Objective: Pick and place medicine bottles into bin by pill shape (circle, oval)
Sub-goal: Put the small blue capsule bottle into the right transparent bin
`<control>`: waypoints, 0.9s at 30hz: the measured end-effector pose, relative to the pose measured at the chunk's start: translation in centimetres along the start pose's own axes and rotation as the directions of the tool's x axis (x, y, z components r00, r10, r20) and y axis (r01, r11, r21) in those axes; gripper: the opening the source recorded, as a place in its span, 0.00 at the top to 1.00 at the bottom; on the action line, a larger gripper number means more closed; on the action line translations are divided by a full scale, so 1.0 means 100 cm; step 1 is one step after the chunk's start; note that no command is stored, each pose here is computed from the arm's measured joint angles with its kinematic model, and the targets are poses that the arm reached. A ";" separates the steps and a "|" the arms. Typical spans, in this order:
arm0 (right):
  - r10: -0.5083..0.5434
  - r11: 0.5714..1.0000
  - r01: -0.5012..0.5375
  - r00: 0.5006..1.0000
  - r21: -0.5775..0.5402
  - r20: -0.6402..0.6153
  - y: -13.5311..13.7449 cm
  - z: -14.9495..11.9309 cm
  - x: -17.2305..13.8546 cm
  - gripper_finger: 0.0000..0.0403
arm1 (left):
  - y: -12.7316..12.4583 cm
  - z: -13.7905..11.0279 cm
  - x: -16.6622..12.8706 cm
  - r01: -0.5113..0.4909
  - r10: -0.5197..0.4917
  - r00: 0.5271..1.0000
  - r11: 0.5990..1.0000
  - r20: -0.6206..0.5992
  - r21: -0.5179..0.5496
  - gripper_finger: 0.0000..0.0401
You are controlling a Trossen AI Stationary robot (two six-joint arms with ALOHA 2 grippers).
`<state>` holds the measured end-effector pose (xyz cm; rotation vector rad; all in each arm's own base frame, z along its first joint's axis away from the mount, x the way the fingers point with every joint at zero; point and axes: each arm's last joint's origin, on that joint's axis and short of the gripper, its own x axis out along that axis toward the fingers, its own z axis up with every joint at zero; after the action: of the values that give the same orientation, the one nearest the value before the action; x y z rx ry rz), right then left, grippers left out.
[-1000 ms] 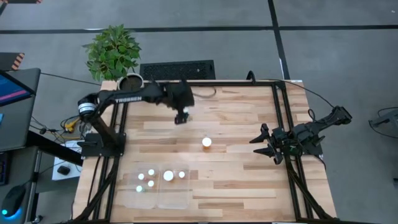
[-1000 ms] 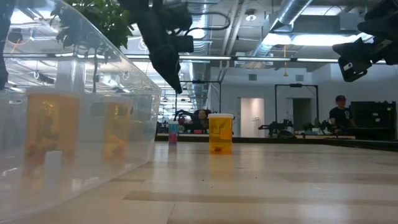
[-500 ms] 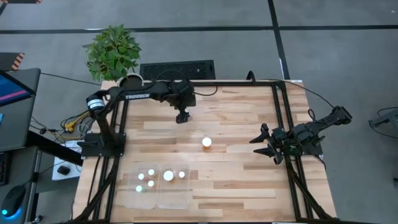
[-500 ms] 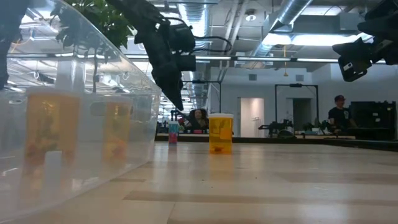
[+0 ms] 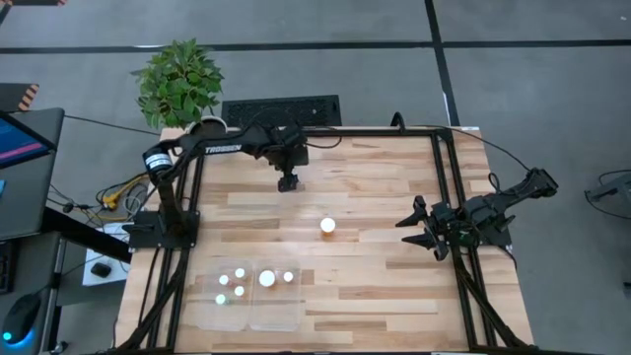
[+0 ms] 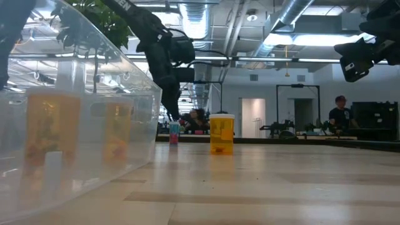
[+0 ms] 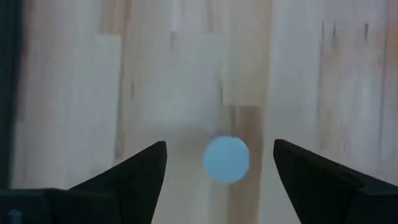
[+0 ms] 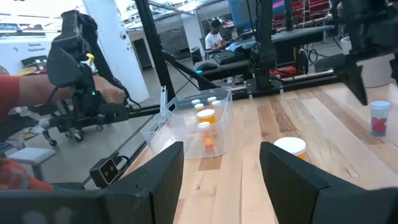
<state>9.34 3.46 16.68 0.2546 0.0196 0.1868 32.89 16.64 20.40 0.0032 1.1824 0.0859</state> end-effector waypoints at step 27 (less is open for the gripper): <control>0.000 1.000 0.000 1.000 0.001 0.000 0.000 0.000 0.000 0.44 | 0.001 -0.006 0.023 0.001 -0.001 0.996 1.000 -0.094 -0.004 0.39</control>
<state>9.34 3.46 16.68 0.2558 0.0195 0.1869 33.19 16.86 18.04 -0.0048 1.2759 0.0879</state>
